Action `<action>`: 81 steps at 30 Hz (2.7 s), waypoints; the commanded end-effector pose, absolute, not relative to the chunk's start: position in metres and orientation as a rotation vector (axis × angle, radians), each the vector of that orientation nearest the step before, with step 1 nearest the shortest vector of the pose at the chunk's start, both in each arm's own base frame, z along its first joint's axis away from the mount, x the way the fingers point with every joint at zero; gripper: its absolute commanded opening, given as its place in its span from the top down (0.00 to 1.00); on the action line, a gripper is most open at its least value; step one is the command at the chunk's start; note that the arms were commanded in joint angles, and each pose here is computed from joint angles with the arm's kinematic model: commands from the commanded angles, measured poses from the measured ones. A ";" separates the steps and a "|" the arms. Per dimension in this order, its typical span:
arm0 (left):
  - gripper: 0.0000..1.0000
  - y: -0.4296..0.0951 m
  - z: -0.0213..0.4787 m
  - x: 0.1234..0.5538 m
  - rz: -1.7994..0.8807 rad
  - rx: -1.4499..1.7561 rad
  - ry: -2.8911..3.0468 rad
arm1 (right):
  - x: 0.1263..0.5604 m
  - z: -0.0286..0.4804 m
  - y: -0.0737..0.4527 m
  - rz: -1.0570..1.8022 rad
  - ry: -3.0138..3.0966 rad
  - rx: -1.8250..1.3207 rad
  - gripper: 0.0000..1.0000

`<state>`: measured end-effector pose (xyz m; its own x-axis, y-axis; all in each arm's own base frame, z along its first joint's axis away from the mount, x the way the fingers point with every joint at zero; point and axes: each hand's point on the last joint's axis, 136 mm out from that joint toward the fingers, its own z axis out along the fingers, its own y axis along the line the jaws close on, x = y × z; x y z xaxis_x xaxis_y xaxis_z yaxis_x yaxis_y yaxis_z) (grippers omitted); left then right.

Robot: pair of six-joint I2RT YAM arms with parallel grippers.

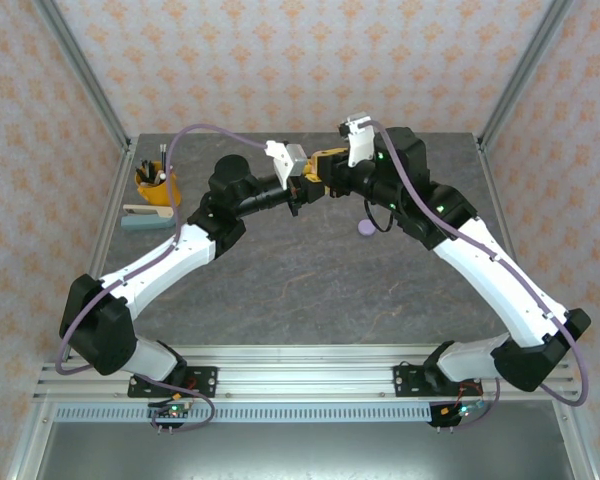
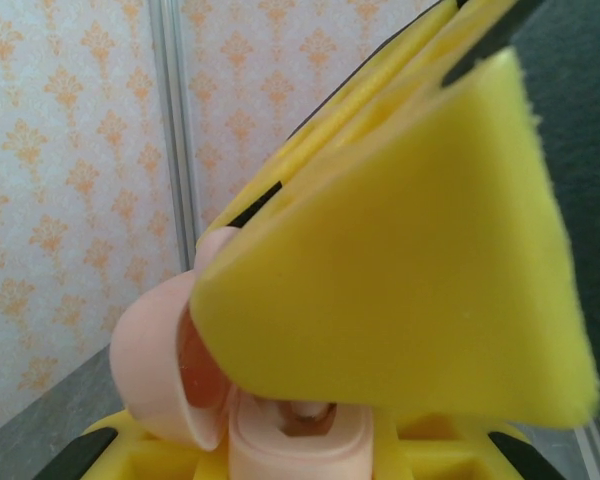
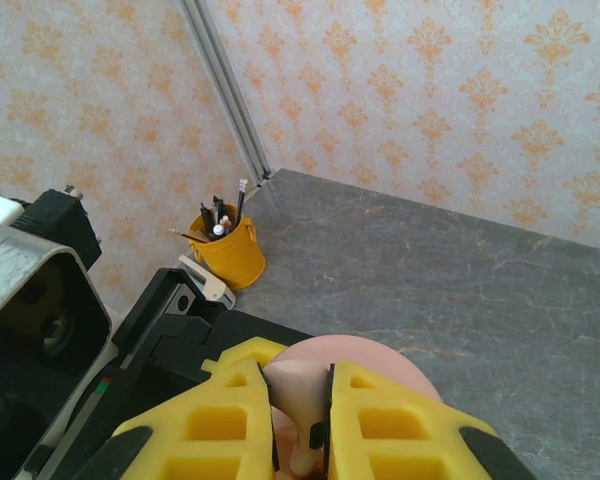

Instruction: Insert wireless bluetooth earbuds into charging case

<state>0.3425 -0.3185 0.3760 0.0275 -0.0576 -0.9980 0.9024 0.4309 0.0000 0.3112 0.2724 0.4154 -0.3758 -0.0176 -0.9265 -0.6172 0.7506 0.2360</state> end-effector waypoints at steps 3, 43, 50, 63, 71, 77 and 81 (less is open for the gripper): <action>1.00 -0.312 0.432 0.330 -0.848 0.837 1.159 | 0.302 0.388 0.276 0.676 1.955 -0.574 0.85; 1.00 -0.313 0.428 0.332 -0.856 0.830 1.174 | 0.303 0.419 0.245 0.783 1.878 -0.395 0.72; 1.00 -0.314 0.420 0.334 -0.859 0.827 1.189 | 0.300 0.450 0.239 0.855 1.803 -0.330 0.62; 1.00 -0.317 0.384 0.337 -0.851 0.871 1.275 | 0.344 0.442 0.203 0.784 1.990 -0.062 0.70; 1.00 -0.324 0.355 0.336 -0.880 0.937 1.345 | 0.382 0.382 0.218 0.767 2.254 -0.019 0.85; 1.00 -0.332 0.340 0.332 -0.930 0.993 1.382 | 0.396 0.345 0.241 0.824 2.389 -0.073 0.87; 1.00 -0.334 0.331 0.336 -0.940 0.997 1.411 | 0.392 0.337 0.252 0.897 2.427 -0.118 0.89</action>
